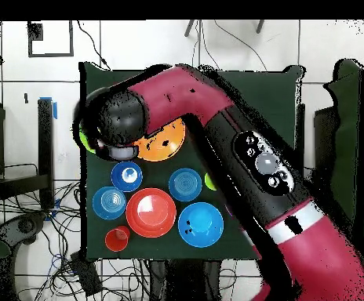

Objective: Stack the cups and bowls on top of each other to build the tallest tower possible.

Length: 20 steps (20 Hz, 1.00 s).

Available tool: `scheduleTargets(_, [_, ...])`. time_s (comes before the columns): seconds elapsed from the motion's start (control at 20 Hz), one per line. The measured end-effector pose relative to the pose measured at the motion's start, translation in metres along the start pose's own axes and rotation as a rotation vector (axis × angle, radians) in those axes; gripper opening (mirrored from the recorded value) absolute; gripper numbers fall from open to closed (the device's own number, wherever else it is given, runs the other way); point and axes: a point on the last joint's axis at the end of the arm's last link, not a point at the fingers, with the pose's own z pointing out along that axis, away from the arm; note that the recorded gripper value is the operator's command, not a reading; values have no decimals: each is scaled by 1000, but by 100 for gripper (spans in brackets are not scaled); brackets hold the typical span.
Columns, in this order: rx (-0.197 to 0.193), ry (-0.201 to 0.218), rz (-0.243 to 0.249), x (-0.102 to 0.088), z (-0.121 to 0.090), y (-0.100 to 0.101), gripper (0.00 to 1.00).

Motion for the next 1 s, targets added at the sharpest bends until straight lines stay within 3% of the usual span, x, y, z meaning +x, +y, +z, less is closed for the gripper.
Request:
scheduleTargets(0.05, [56,-14,25,3,7,12,100])
scheduleTargets(0.2, [162,-63,86,9,23,39,100])
scheduleTargets(0.35, [221,-124,144,10,42,58,100])
scheduleTargets(0.65, [241,-197,244,5,68,65,100])
scheduleTargets(1.0, [235,-273,384,-17,86,42,100])
